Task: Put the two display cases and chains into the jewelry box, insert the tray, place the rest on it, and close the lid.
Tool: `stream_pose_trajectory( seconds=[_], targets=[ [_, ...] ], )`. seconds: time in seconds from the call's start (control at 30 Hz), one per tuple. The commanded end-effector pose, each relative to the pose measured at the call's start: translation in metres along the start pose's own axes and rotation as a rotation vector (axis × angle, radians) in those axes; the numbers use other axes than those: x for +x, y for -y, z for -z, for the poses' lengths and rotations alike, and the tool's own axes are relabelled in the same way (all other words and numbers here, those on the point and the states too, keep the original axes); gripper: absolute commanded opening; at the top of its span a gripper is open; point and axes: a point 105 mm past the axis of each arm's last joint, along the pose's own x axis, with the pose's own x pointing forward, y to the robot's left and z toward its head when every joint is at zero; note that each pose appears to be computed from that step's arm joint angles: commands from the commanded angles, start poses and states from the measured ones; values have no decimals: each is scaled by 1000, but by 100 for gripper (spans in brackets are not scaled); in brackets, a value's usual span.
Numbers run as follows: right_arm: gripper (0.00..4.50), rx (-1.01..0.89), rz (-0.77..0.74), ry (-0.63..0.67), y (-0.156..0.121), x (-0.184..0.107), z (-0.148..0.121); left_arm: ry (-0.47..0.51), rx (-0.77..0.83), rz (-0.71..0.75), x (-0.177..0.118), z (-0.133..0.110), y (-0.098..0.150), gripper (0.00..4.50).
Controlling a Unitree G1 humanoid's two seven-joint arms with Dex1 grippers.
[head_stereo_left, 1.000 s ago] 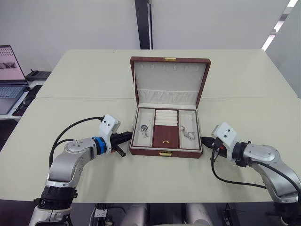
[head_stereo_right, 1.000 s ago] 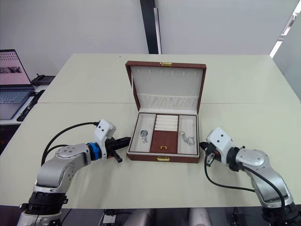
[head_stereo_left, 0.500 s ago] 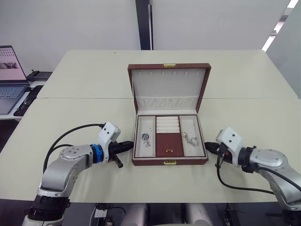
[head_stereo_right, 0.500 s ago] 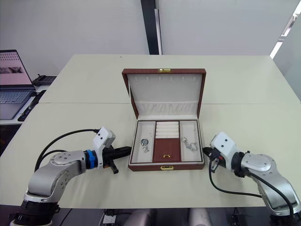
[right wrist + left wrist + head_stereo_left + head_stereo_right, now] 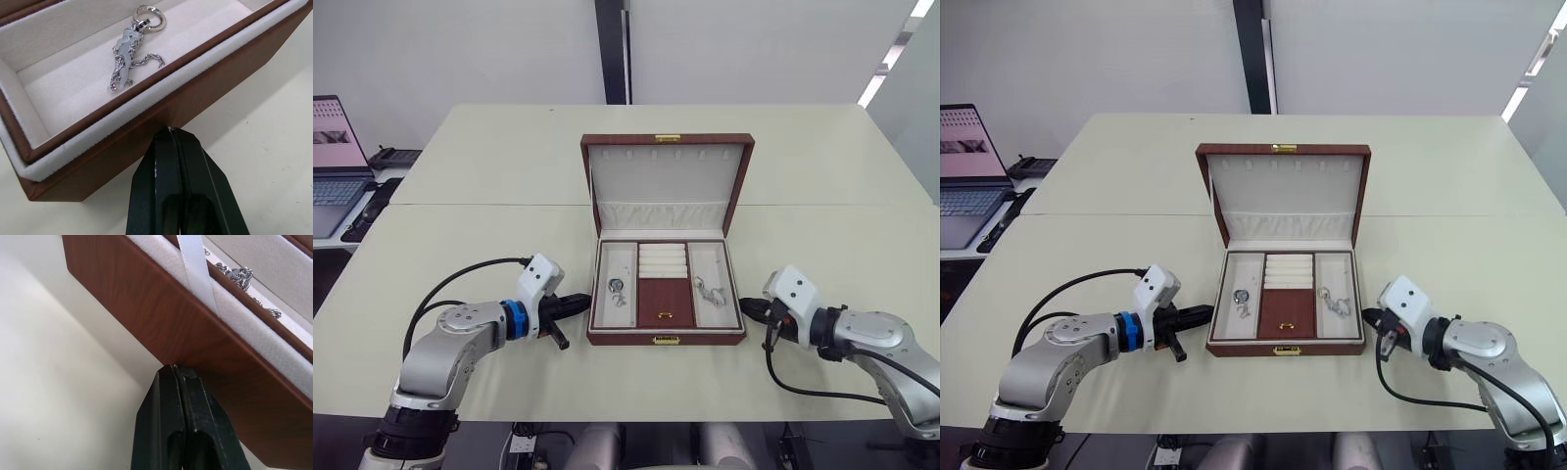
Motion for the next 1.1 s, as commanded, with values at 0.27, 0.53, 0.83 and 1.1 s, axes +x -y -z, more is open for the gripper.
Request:
stream_pose_trajectory(
  seconds=[0.27,0.53,0.83,1.1],
  targets=[
    [1,-69,-34,51,-14,1,-8,13,32,104,1,2,14,0],
    [1,-58,183,-8,22,-20,13,20,54,-18,-26,7,-10,0],
    [1,-113,378,163,55,-56,-17,308,99,-24,-81,-29,16,0],
    [1,-121,487,335,95,-59,-74,422,157,53,-95,-45,71,0]
  ],
)
